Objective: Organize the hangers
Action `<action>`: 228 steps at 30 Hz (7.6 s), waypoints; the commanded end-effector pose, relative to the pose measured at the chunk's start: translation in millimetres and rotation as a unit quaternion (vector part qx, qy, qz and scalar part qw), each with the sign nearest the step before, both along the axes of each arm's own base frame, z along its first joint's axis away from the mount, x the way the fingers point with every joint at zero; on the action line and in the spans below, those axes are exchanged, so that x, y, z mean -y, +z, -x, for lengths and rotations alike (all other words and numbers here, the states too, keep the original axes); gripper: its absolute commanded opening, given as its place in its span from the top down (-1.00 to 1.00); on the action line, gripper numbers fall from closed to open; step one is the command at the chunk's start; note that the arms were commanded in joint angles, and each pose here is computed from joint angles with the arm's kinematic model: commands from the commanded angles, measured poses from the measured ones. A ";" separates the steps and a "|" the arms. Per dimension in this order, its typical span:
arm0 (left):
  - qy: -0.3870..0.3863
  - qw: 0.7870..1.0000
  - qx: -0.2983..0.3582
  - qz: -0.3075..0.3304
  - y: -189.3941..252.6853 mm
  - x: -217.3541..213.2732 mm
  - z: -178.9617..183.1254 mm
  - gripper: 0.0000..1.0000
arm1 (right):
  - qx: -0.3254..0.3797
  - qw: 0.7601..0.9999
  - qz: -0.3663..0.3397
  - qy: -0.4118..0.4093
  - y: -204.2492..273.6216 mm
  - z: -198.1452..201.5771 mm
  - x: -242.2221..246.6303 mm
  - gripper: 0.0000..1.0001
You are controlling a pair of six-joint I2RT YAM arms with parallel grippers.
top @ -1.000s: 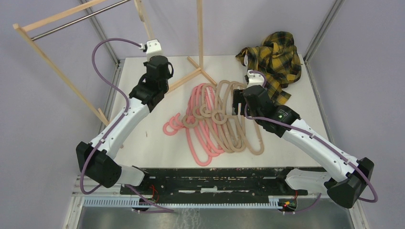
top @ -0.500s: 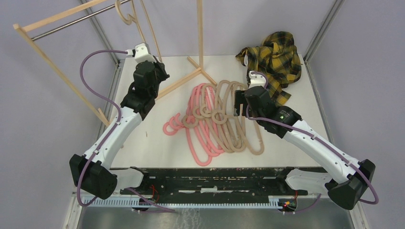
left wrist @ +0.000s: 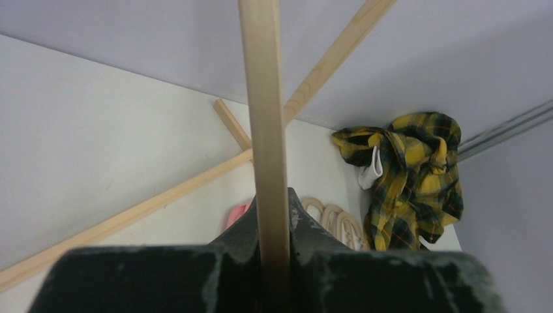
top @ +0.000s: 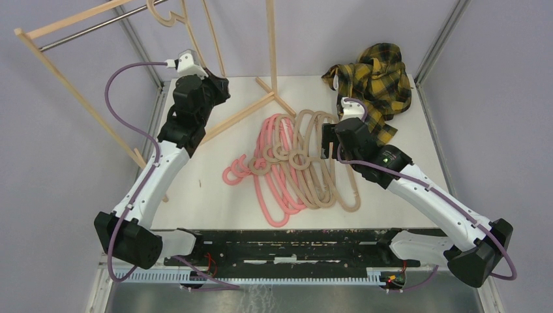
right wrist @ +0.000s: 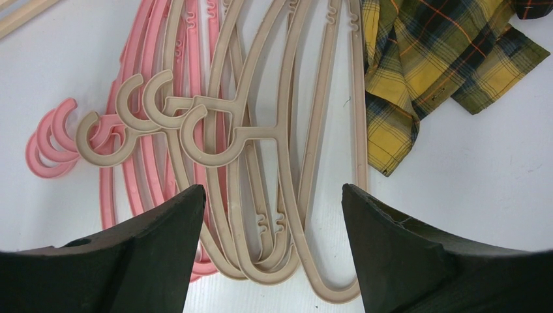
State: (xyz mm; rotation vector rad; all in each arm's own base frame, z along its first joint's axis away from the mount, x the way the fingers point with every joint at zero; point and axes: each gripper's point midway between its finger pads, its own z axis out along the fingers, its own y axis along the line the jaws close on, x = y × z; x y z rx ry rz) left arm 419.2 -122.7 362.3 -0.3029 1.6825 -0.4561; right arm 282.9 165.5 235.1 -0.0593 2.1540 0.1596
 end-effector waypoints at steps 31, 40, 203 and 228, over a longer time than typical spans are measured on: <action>-0.119 0.981 -0.096 -0.117 -43.1 81.9 -54.4 0.49 | 0.019 0.999 -0.006 -0.029 6.2 -11.7 14.2 -0.73; -0.085 0.985 -0.071 -0.129 -32.1 62.2 -42.5 -0.36 | 0.018 0.999 -0.009 -0.031 5.1 -8.8 17.6 -0.87; 0.122 0.990 -0.006 -0.067 10.0 -50.8 4.8 0.94 | -0.021 0.997 -0.068 -0.034 -7.1 -17.8 8.1 -1.00; -0.008 0.993 -0.086 -0.084 -19.5 -13.4 -31.3 0.94 | -0.033 0.996 -0.068 -0.044 -21.6 -19.2 12.0 -1.00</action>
